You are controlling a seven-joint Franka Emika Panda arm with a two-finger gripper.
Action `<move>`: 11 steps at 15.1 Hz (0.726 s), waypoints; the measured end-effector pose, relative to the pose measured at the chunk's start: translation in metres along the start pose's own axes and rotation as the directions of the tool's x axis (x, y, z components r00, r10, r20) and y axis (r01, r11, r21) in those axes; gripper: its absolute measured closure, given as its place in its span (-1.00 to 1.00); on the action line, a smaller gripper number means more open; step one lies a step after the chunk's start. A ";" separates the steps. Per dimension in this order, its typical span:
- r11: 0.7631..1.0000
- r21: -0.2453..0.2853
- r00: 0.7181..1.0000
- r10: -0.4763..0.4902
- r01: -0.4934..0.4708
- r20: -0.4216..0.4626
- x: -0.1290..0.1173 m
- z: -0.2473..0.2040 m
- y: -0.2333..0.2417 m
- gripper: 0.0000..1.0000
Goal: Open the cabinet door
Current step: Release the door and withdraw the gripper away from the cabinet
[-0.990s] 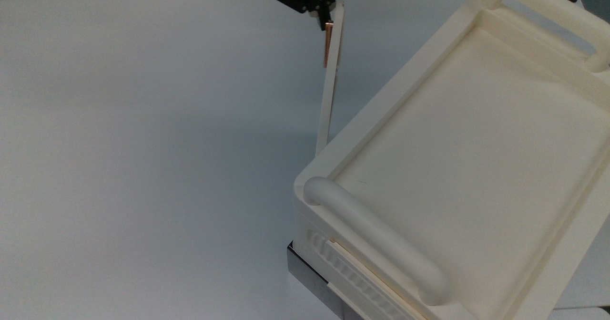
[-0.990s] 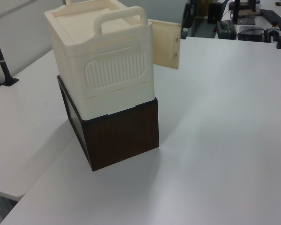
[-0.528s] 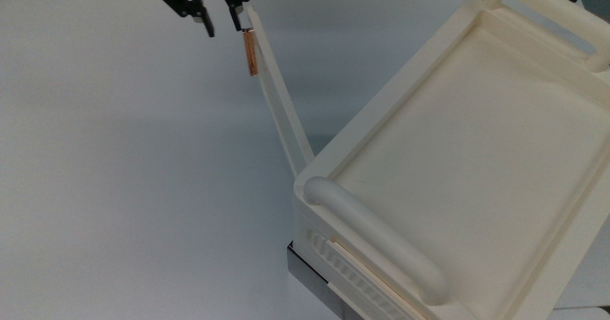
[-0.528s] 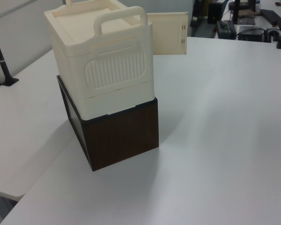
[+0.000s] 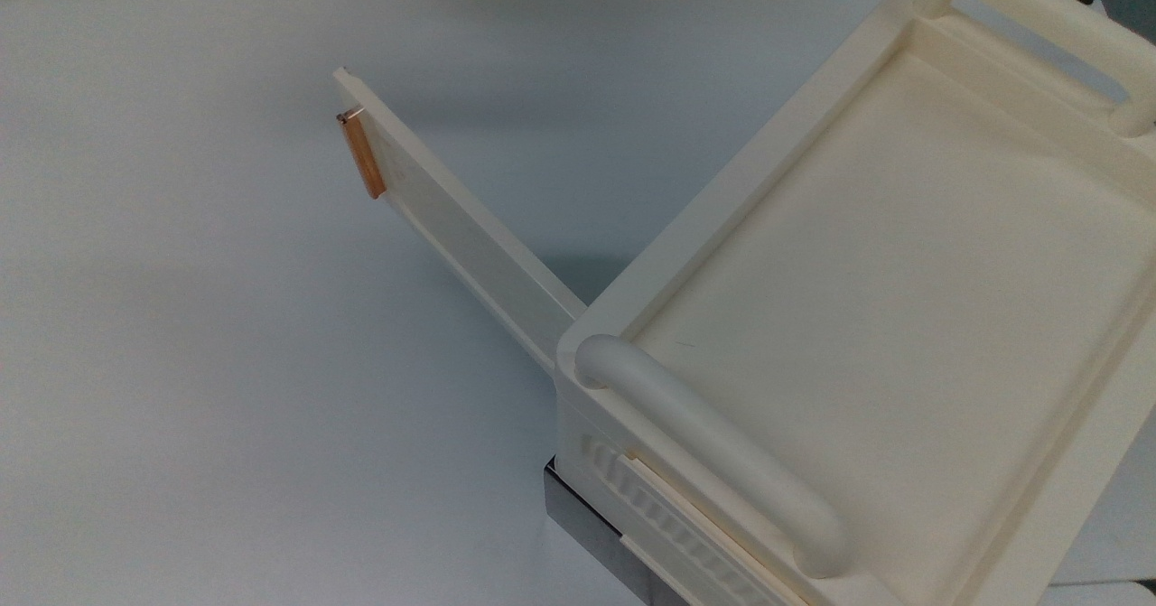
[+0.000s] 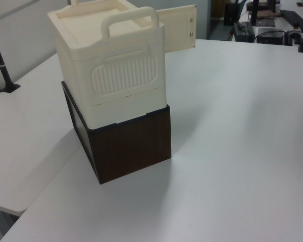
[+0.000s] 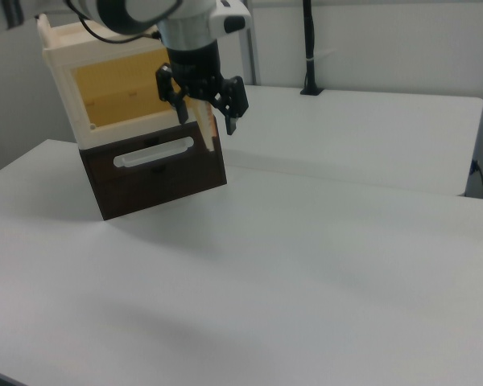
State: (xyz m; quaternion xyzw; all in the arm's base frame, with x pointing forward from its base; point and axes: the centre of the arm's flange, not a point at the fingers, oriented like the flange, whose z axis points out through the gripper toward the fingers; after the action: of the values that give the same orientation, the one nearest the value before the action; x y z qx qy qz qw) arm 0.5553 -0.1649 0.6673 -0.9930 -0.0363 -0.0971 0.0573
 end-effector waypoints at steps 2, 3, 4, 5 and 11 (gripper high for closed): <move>1.000 0.006 0.999 0.006 -0.006 0.037 -0.016 -0.015 -0.002 -1.00; 1.000 0.007 0.998 -0.003 0.003 0.061 -0.022 -0.020 -0.009 -1.00; 1.000 -0.004 0.996 -0.018 0.019 0.088 -0.025 -0.022 -0.019 -1.00; 0.999 -0.020 0.993 -0.030 0.032 0.114 -0.026 -0.023 -0.031 -1.00; 0.999 -0.049 0.979 0.003 0.007 0.204 -0.020 -0.005 -0.099 -1.00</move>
State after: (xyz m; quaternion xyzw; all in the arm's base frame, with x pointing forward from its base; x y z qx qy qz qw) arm 0.5268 -0.0691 0.6787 -0.9987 -0.0407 0.0045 0.0287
